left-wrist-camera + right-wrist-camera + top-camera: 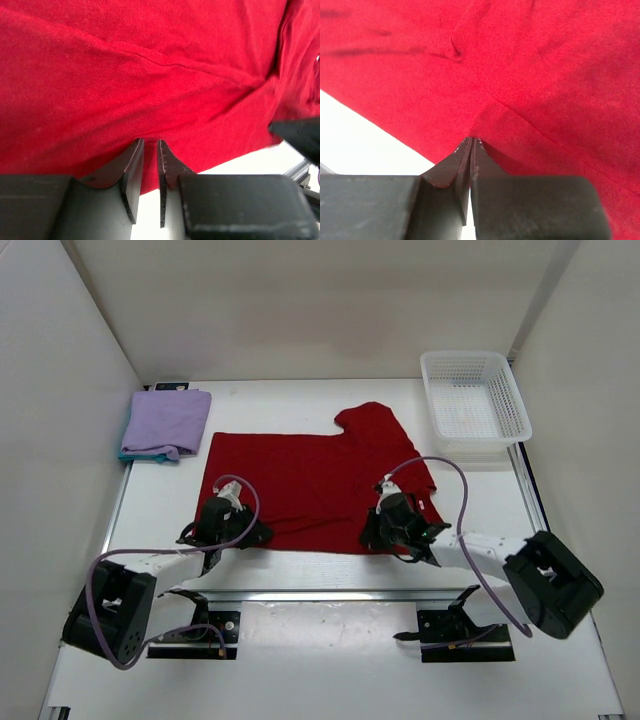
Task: Fold and stack the t-shirts
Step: Fold the flattened tshirt in 1/3 of the way, then grap the side of the flattened tshirt furthest away from the robot with both arms
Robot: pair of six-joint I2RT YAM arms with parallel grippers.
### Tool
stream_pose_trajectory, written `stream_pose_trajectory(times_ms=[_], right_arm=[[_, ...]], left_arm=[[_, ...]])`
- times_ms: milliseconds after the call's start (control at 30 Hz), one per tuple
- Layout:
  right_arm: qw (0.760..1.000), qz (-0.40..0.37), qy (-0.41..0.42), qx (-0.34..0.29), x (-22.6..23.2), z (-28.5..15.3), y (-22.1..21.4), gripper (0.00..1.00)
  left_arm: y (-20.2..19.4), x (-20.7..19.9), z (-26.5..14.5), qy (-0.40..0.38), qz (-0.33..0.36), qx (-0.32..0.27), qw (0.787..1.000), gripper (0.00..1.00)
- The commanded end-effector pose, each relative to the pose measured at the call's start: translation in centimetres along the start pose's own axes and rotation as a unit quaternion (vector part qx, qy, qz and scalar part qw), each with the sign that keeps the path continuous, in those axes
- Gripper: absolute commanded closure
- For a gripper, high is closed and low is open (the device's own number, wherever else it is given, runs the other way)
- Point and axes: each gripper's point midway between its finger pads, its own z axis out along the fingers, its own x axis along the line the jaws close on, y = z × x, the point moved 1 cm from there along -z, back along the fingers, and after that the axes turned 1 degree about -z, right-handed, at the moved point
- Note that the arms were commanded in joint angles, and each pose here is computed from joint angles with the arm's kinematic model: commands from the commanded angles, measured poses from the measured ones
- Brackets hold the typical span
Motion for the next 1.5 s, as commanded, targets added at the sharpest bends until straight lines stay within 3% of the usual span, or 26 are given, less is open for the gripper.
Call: stream_pose_trajectory(times_ms=[0,67,133,267,333,400,433,500,667,733,800,833,867,933,1033,1167,1200,1300,1467], right_arm=[[0.997,0.009,-0.018,0.071,-1.2,-1.5,-5.9,1.0],[0.996,0.017,-0.017,0.082,-1.4,-2.7,-7.3,1.0],[0.995,0.025,-0.005,0.091,-1.1,-3.6,-7.9,1.0],[0.997,0.034,0.011,0.063,-0.8,-5.0,-5.8,0.99],[0.998,0.038,0.034,0.046,0.3,-5.7,-3.7,0.92],[0.998,0.034,0.052,0.018,1.1,-6.4,-1.0,0.89],[0.998,0.029,0.059,-0.004,1.3,-6.8,1.1,0.89],[0.998,0.024,0.053,-0.037,0.9,-6.9,4.6,0.89],[0.996,0.015,0.015,-0.088,-0.5,-5.1,11.5,0.91],[0.997,0.026,-0.007,-0.072,-1.9,-3.1,13.1,0.93],[0.994,0.036,-0.007,-0.106,-2.2,-2.6,17.4,0.93],[0.993,0.048,-0.012,-0.104,-2.8,-1.7,17.9,0.95],[0.992,0.049,0.0,-0.119,-2.6,-1.9,19.7,0.96],[0.99,0.05,-0.003,-0.135,-3.4,-0.9,21.1,0.97],[0.99,0.061,-0.003,-0.128,-4.5,0.2,21.5,1.0],[0.991,0.063,0.006,-0.12,-4.9,2.0,21.2,1.0],[0.991,0.06,0.007,-0.123,-4.7,2.1,21.4,1.0],[0.991,0.06,0.021,-0.117,-4.4,2.7,21.2,1.0],[0.992,0.061,0.034,-0.102,-3.9,3.5,20.0,1.0]], left_arm=[[-3.8,2.4,-1.1,0.027,0.002,0.056,0.998,0.7],[-5.0,3.0,-1.7,0.048,0.021,0.059,0.997,0.7],[-6.2,4.1,-2.5,0.045,-0.012,0.065,0.997,0.72],[-7.0,4.4,-3.8,0.027,-0.039,0.054,0.997,0.74],[-5.3,2.4,-4.2,0.008,-0.015,0.022,1.0,0.73],[-1.3,-0.8,-4.8,-0.013,0.014,-0.021,1.0,0.7],[-0.8,-1.1,-4.6,-0.004,0.019,-0.013,1.0,0.68],[4.2,-4.1,-4.7,-0.009,0.059,-0.039,0.997,0.65],[12.8,-6.2,-0.1,-0.011,0.024,-0.044,0.999,0.6],[18.4,-8.4,1.7,-0.005,0.044,-0.077,0.996,0.65],[21.5,-9.6,3.8,-0.032,0.076,-0.065,0.994,0.62],[24.0,-9.5,5.2,-0.027,0.086,-0.065,0.994,0.62],[23.3,-7.7,7.0,-0.017,0.075,-0.018,0.997,0.62],[27.9,-7.7,7.5,0.015,0.114,-0.04,0.993,0.76],[29.8,-3.1,8.3,0.085,0.109,-0.056,0.989,0.98],[30.2,2.7,9.2,0.152,0.072,-0.047,0.985,1.0],[30.7,4.1,8.8,0.172,0.067,-0.055,0.981,0.92],[30.2,6.9,8.4,0.216,0.057,-0.061,0.973,0.82],[31.5,9.8,6.6,0.239,0.038,-0.109,0.964,0.46]])
